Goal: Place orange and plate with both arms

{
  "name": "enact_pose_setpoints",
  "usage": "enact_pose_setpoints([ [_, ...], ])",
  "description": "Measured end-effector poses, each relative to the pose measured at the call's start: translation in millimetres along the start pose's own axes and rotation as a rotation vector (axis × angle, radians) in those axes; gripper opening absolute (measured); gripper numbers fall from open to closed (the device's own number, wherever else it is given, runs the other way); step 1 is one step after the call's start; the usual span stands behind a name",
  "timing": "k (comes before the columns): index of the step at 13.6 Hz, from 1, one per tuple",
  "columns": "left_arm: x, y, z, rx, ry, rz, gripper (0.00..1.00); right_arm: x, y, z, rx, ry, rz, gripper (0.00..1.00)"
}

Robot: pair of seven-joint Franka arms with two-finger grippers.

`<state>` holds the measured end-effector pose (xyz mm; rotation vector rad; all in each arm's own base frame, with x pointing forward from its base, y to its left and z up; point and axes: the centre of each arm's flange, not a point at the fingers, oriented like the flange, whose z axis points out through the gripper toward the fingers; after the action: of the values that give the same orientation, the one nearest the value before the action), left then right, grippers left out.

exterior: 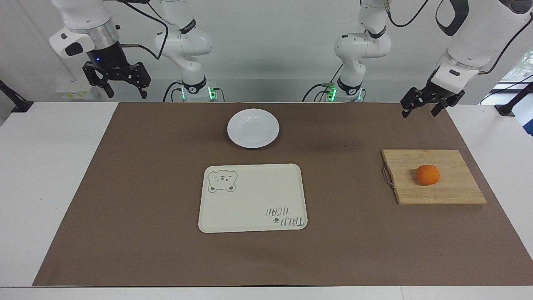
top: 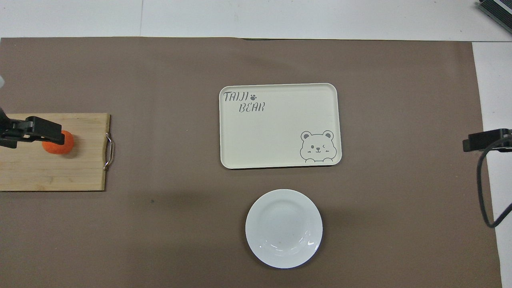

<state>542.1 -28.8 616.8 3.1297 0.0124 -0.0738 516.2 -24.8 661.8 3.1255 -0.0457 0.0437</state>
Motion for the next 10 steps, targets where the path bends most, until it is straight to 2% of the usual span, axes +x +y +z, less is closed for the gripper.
enact_pose_setpoints([
  [10,1.4,-3.2,3.2,0.000,-0.005,0.045,1.00,0.0,0.0,0.0,0.000,0.000,0.000,1.00],
])
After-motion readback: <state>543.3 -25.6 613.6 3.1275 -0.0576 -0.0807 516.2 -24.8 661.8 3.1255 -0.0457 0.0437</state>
